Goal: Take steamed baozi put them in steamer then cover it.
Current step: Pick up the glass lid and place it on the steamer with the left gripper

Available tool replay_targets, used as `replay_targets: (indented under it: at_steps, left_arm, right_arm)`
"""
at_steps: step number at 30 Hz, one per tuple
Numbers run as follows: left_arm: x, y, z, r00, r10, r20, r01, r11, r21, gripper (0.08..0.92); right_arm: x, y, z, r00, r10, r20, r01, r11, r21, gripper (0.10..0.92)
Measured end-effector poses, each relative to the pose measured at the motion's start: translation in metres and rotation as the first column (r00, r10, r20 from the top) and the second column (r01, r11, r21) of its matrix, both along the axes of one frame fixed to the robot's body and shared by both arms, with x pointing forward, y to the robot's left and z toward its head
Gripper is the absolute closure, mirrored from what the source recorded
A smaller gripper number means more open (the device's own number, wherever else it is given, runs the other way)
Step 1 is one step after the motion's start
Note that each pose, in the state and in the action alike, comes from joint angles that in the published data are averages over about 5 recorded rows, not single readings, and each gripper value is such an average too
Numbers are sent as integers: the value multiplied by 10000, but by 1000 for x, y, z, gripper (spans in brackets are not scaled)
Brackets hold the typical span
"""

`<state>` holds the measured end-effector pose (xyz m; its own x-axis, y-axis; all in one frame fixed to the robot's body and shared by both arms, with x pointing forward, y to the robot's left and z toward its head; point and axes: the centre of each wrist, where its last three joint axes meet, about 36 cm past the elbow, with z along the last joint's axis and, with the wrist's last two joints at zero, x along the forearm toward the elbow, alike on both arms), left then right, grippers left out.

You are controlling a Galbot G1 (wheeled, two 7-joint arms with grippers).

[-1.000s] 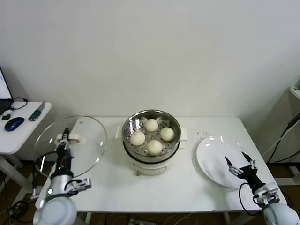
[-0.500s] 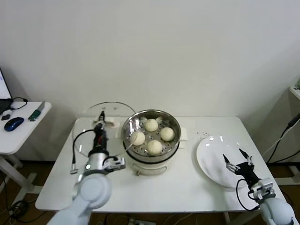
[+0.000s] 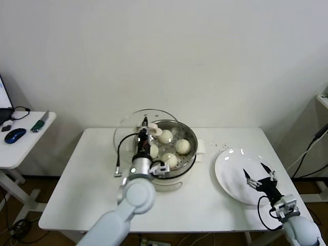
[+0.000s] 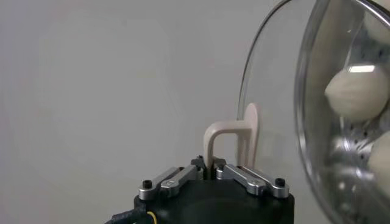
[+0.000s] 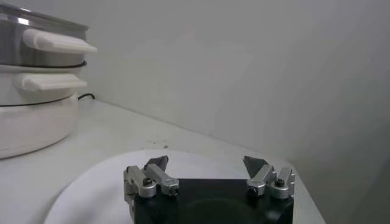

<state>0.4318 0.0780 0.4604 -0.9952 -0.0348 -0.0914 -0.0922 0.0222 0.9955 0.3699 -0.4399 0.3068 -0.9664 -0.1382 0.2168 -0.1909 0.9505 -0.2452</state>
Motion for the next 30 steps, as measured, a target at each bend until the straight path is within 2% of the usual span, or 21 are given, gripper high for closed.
replay_targets:
  at_steps: [11, 30]
  left_arm:
    - [11, -42, -17, 9980, -151, -614, 140, 9997, -189, 852]
    - [24, -65, -33, 9906, -363, -1321, 331, 9991, -258, 852]
  right_arm:
    - [-3, -1, -2, 9999, -111, 5, 111, 9999, -51, 200]
    - [-5, -3, -6, 9998, -195, -7, 195, 9998, -101, 200]
